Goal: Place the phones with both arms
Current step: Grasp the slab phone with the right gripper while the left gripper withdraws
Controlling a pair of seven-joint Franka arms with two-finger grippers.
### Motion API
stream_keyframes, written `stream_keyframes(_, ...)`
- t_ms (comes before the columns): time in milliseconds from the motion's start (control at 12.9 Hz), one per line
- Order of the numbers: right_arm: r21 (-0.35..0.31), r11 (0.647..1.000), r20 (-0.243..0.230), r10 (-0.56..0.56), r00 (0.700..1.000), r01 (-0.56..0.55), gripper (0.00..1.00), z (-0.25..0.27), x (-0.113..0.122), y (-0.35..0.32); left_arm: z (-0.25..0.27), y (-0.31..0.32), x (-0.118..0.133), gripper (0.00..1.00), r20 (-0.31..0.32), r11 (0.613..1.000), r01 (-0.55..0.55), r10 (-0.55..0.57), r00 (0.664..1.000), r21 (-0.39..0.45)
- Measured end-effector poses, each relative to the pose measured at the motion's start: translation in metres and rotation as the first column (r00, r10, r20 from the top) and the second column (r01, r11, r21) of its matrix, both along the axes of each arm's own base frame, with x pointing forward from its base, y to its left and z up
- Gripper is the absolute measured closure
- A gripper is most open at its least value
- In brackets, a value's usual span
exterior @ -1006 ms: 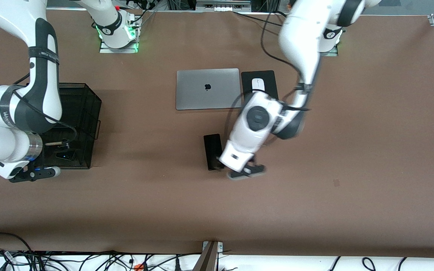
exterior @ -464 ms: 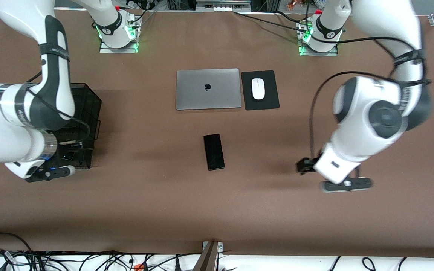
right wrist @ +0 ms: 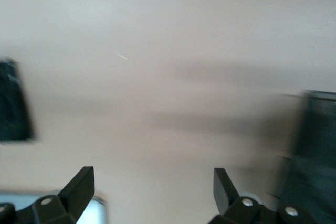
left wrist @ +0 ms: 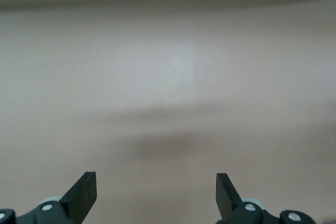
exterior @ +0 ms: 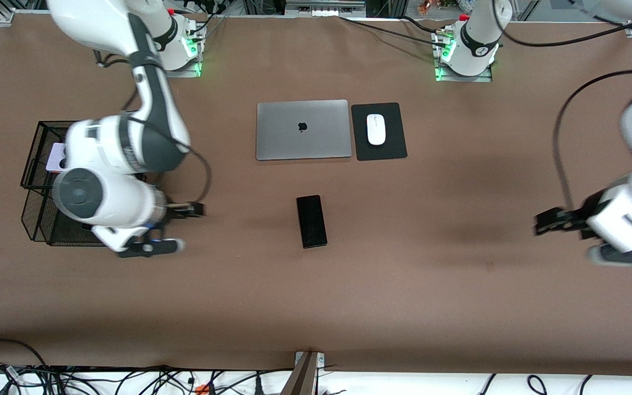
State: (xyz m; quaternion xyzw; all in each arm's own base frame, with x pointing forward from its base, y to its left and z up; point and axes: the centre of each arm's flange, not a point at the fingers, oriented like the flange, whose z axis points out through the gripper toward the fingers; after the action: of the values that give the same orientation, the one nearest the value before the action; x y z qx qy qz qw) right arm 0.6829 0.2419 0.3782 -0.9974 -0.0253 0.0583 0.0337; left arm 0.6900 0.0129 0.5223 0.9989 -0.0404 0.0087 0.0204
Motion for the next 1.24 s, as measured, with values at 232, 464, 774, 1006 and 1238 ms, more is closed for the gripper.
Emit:
stream_keyframes(232,0.092,0.992,0.069,-0.093,0.993,0.087,0.0,-0.058,-0.003,0.075,0.009,0.036,-0.019,0.0,-0.01,1.0,0.005,-0.005,1.0,-0.015)
stream_keyframes(464,0.118,0.99,0.165,-0.096,0.982,0.077,0.0,-0.113,-0.026,0.154,0.014,0.03,-0.023,0.0,-0.005,1.0,0.014,-0.014,1.0,-0.023)
stream_keyframes(774,0.062,0.996,0.206,0.054,0.977,-0.068,0.0,-0.173,-0.087,0.241,0.054,0.0,-0.036,0.0,0.05,0.999,0.024,-0.022,0.999,-0.039)
stream_keyframes(1006,-0.003,0.992,0.235,0.124,0.964,-0.127,0.0,-0.18,-0.095,0.249,0.076,-0.003,-0.052,0.0,0.068,0.999,-0.001,0.005,0.998,-0.054)
stream_keyframes(1238,-0.027,0.991,0.241,0.134,0.961,-0.131,0.0,-0.185,-0.093,0.245,0.069,-0.013,-0.062,0.0,0.04,0.998,-0.027,0.03,0.999,-0.058)
